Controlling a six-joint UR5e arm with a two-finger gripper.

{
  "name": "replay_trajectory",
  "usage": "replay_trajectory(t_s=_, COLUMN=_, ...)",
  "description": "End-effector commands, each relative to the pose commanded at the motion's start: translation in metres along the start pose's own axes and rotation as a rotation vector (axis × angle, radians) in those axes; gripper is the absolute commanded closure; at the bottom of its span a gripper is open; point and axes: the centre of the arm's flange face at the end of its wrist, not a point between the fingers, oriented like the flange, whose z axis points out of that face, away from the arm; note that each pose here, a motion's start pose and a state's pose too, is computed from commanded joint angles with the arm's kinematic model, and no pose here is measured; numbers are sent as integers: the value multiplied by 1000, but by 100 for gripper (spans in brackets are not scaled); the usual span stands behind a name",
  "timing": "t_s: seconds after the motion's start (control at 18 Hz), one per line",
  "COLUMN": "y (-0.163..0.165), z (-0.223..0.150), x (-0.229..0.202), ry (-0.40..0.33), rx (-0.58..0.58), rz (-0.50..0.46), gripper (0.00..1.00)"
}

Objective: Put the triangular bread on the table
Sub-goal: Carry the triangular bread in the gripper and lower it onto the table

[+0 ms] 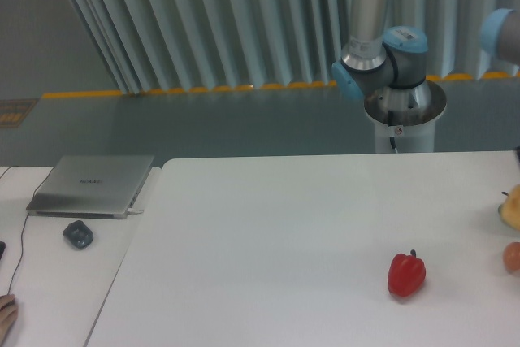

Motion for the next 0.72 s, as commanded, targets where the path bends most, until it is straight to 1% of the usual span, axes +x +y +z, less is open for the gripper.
replay_trajectory(t_s=0.11, y=-22, z=9, x=14, ry=10, rx=-15, rz=-1, gripper=100)
replay_trajectory(t_s=0.28, y=-44, z=26, x=40, ry=11, rx=-181, rz=79, gripper=100)
replay_trajectory(t_s=0.33, y=-45, z=33, x=46, ry=20, rx=-211, rz=95, gripper=100)
replay_trajectory(t_s=0.5, y=-37, z=52, x=63, ry=62, rx=-246, rz=105, gripper=100)
replay_trajectory(t_s=0.61, y=-34, z=58, x=71, ry=70, rx=-282, rz=116, gripper=100)
replay_trajectory(t_s=0.67, y=-33, z=61, x=72, ry=73, rx=-300, rz=120, gripper=84)
replay_trajectory(t_s=0.72, y=-34, z=61, x=73, ry=73, rx=-300, rz=122, gripper=61)
